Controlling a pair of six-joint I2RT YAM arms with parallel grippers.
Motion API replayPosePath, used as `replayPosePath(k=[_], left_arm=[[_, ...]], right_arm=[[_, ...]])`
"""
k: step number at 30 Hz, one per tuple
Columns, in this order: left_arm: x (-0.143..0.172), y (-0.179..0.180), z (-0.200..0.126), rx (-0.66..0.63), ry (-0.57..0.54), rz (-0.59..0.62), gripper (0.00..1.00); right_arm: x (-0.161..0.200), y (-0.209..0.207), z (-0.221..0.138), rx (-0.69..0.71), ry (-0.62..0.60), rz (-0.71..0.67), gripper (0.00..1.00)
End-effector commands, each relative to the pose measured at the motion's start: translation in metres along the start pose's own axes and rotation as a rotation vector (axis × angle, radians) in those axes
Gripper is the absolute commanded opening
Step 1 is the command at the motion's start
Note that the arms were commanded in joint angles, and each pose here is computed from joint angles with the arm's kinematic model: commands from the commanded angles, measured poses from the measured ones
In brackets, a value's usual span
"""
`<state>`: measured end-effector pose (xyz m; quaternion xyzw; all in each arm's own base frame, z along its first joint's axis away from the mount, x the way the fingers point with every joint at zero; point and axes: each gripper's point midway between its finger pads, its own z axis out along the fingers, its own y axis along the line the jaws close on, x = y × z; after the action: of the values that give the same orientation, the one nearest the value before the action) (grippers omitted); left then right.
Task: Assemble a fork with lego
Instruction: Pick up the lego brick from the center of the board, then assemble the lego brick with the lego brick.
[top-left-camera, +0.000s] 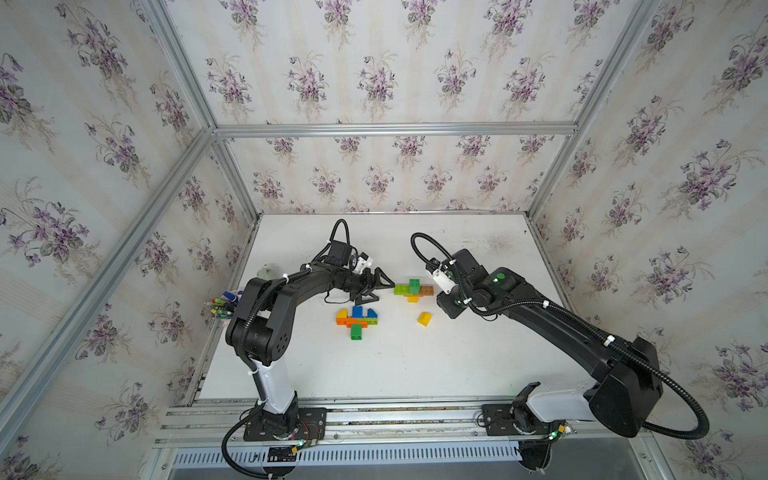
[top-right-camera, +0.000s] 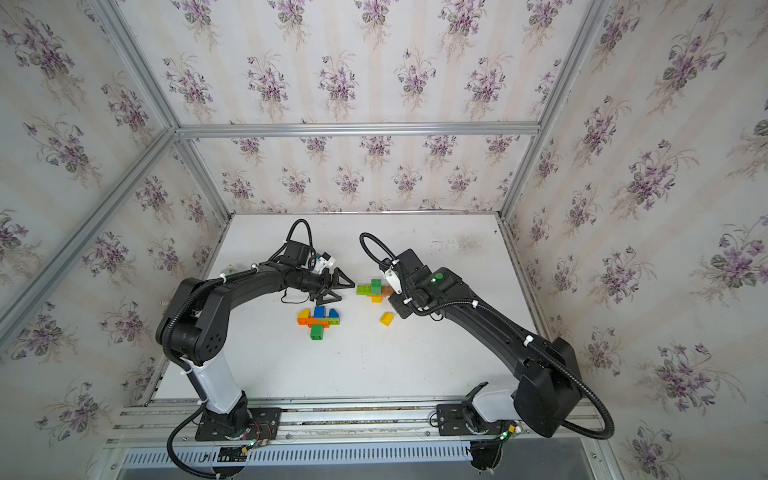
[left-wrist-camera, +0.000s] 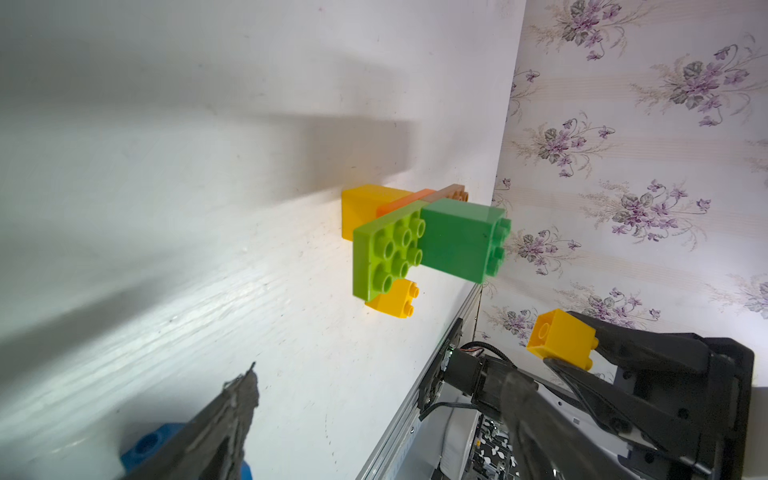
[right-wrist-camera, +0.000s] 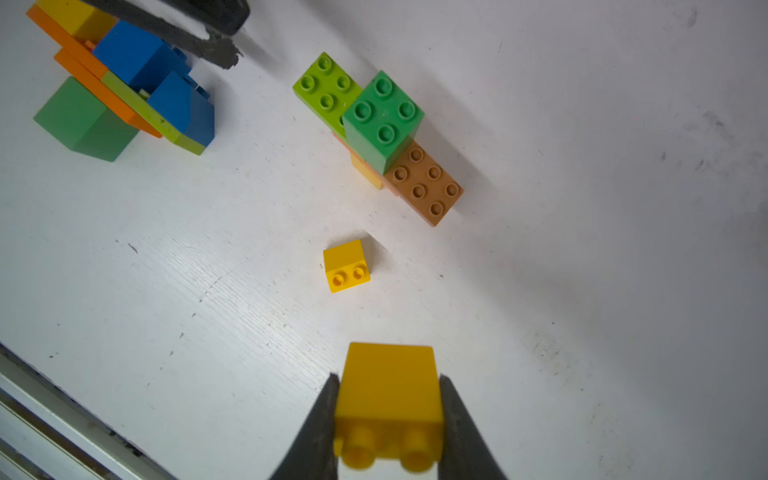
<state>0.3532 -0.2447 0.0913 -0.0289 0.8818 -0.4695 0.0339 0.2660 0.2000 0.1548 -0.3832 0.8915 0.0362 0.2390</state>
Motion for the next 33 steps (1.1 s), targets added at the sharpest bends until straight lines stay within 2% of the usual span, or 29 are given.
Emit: replayPosePath(k=[1,5,8,11,17,22,27,33], left_arm=[[-0.001,-0.001,0.003,-0.006,0.019,-0.006,0.91],[-0.004,-0.002,0.01,-0.011,0.04,-0.017,0.85],[-0.007,0.0,0.013,-0.015,0.048,-0.024,0.83],[-0.012,0.001,0.018,-0.013,0.046,-0.035,0.83],[-0.018,0.0,0.031,-0.021,0.024,-0.072,0.84],[-0.02,0.0,0.042,-0.02,-0.021,-0.13,0.84],[-0.022,0.004,0.048,-0.005,-0.063,-0.178,0.79],[-0.026,-0.01,0.063,0.093,-0.073,-0.176,0.72]], right_arm=[[-0.007,-0.006,0.005,0.027,-0.027,-0.206,0.23],[-0.013,-0.015,0.01,-0.059,-0.059,-0.261,0.17],[-0.026,-0.016,0.006,-0.082,-0.124,-0.32,0.18],[-0.013,-0.001,0.011,-0.158,-0.115,-0.53,0.17],[-0.005,-0.023,0.033,-0.177,-0.063,-0.55,0.15],[-0.019,-0.031,0.035,-0.252,-0.089,-0.557,0.13],[-0.023,-0.036,0.045,-0.291,-0.069,-0.578,0.13],[-0.024,-0.039,0.057,-0.32,-0.058,-0.587,0.13]])
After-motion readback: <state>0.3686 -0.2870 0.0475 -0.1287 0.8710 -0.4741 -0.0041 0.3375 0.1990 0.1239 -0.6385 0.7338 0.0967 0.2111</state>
